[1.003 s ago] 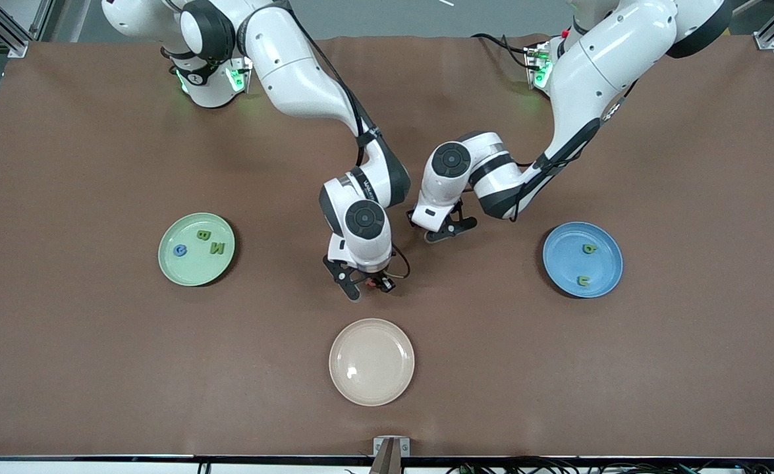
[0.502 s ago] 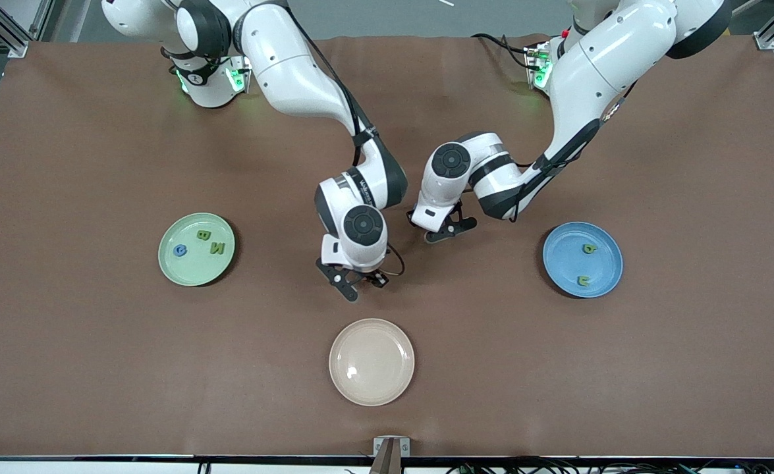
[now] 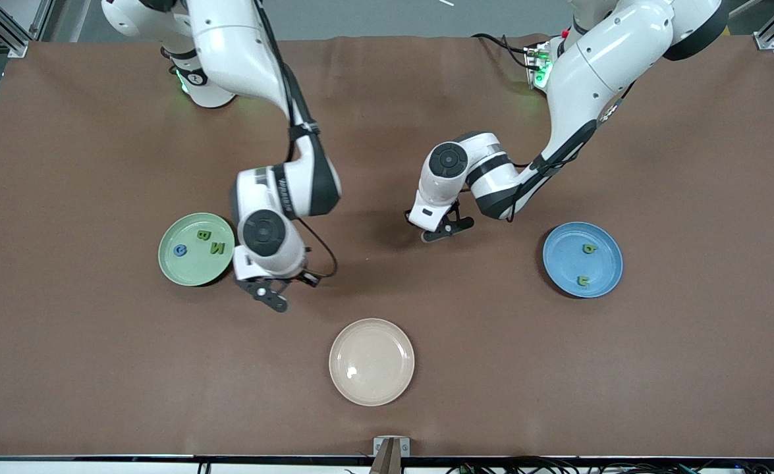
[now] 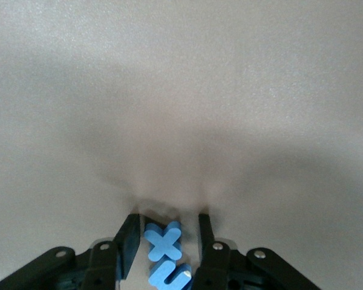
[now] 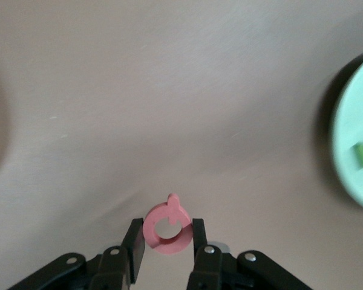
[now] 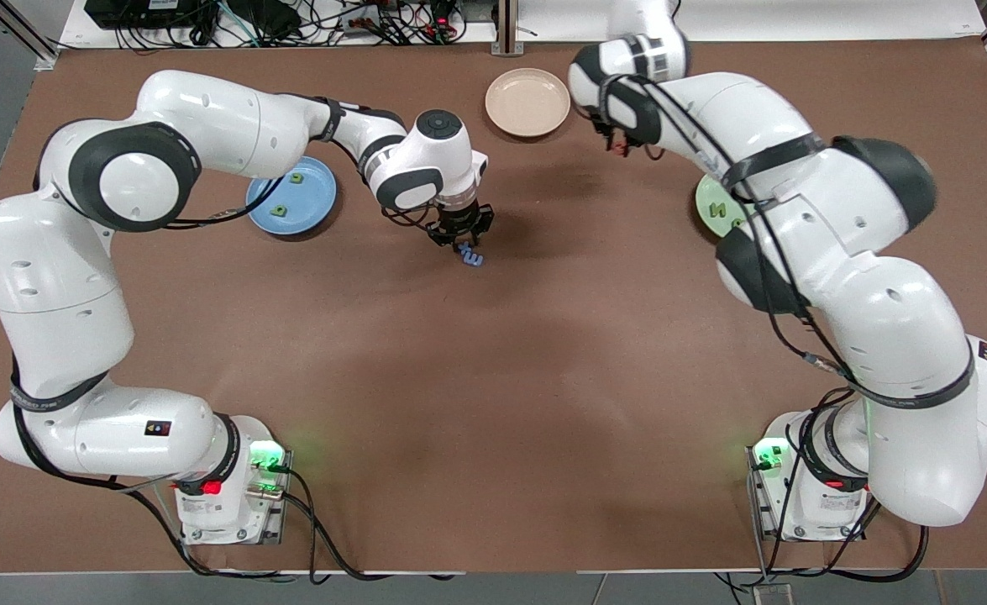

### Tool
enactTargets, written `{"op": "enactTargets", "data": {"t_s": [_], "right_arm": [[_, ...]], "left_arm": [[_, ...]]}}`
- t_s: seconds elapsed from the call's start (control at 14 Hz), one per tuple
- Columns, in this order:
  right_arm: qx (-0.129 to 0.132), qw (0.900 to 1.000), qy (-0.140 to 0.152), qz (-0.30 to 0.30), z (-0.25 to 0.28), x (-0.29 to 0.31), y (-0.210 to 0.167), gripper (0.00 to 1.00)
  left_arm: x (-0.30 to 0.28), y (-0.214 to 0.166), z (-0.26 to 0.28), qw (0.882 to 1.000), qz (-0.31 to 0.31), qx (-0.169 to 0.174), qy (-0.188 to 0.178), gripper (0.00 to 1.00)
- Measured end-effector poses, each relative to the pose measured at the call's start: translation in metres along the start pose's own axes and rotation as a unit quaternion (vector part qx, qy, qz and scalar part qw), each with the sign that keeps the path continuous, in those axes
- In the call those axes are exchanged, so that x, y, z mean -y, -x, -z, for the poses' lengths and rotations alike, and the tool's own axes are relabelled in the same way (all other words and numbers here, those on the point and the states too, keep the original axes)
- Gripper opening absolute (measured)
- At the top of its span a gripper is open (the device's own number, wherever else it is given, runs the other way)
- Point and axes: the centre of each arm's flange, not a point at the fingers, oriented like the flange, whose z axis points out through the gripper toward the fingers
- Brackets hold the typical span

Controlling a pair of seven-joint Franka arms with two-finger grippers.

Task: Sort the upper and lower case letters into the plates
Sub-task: 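Place the pink Q on the green plate while the left gripper places x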

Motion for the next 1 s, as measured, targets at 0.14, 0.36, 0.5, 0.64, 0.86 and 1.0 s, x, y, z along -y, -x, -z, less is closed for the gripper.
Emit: {"op": "enactTargets", "data": {"t_s": [0.14, 0.36, 0.5, 0.64, 0.86, 1.0], "right_arm": [[0.004, 0.999, -0.009, 0.044, -0.002, -0.056, -0.019, 0.36], [0.002, 0.994, -0.015, 0.105, -0.017, -0.136, -0.042, 0.36], [-0.008, 0.99, -0.011, 0.142, -0.031, -0.172, -0.05, 0.36], [-0.019, 0.986, -0.004, 0.164, -0.045, -0.198, -0.057, 0.36], [-0.019, 0.983, -0.015, 0.181, -0.055, -0.231, -0.074, 0.36], [-0.012, 0.981, -0.047, 0.189, -0.062, -0.25, -0.084, 0.36]], "left_arm": [[0.0, 0.0, 0.001, 1.0, 0.0, -0.001, -0.003, 0.32], [0.0, 0.0, 0.001, 1.0, 0.0, -0.001, -0.002, 0.27], [0.0, 0.0, 0.001, 1.0, -0.001, -0.001, -0.002, 0.27], [0.0, 0.0, 0.002, 1.0, -0.005, -0.002, -0.002, 0.27], [0.0, -0.004, 0.003, 1.0, -0.023, -0.012, -0.003, 0.27], [0.004, -0.013, 0.009, 0.999, -0.042, -0.019, -0.02, 0.27]]}}
